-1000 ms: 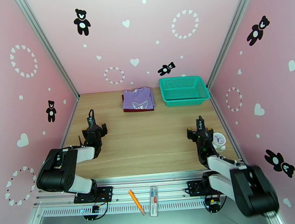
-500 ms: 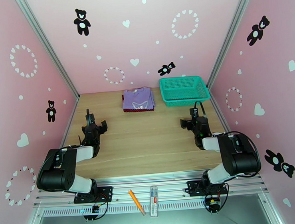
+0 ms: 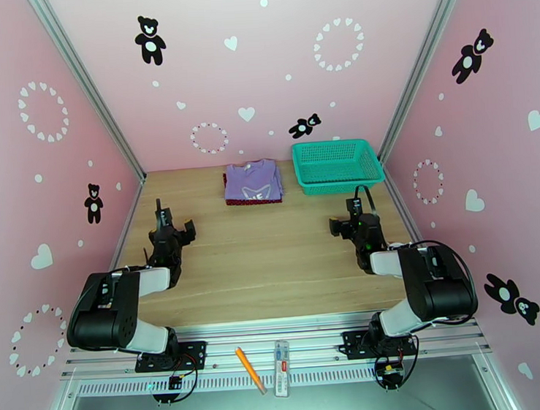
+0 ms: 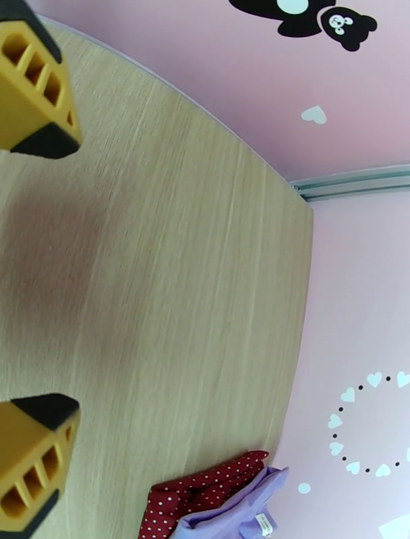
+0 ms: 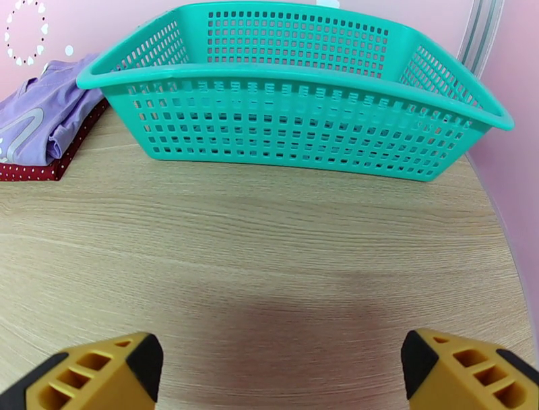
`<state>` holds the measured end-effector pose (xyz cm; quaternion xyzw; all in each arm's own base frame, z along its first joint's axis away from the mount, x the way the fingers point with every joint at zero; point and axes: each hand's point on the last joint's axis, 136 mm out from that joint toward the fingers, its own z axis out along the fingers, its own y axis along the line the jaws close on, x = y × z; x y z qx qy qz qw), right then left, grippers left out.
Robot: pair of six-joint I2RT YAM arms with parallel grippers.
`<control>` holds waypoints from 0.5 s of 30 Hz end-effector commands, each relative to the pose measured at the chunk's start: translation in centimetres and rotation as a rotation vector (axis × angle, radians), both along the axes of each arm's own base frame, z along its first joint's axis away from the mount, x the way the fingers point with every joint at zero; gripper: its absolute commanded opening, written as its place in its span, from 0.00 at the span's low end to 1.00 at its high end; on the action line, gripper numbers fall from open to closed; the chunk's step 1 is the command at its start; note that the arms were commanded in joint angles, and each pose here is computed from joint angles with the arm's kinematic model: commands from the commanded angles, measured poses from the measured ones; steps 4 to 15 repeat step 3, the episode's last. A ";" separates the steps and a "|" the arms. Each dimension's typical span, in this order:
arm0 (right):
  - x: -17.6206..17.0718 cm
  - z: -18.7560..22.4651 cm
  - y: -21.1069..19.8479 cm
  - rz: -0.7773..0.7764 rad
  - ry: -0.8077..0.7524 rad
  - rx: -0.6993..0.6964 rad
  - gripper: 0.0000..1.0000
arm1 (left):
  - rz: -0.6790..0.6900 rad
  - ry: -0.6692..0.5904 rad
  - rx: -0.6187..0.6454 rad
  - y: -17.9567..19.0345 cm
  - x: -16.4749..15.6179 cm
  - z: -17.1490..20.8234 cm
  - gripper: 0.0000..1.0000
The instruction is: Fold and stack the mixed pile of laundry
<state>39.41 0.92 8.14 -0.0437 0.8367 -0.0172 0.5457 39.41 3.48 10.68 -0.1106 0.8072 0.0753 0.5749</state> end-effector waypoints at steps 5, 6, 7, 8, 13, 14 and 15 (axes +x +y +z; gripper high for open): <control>0.3 0.5 0.2 0.011 -0.009 -0.003 0.99 | -0.018 -0.028 -0.007 -0.2 0.4 0.9 0.98; 0.3 0.5 0.2 0.011 -0.009 -0.003 0.99 | -0.018 -0.028 -0.007 -0.2 0.4 0.9 0.98; 0.3 0.5 0.2 0.011 -0.009 -0.003 0.99 | -0.018 -0.028 -0.007 -0.2 0.4 0.9 0.98; 0.3 0.5 0.2 0.011 -0.009 -0.003 0.99 | -0.018 -0.028 -0.007 -0.2 0.4 0.9 0.98; 0.3 0.5 0.2 0.011 -0.009 -0.003 0.99 | -0.018 -0.028 -0.007 -0.2 0.4 0.9 0.98; 0.3 0.5 0.2 0.011 -0.009 -0.003 0.99 | -0.018 -0.028 -0.007 -0.2 0.4 0.9 0.98; 0.3 0.5 0.2 0.011 -0.009 -0.003 0.99 | -0.018 -0.028 -0.007 -0.2 0.4 0.9 0.98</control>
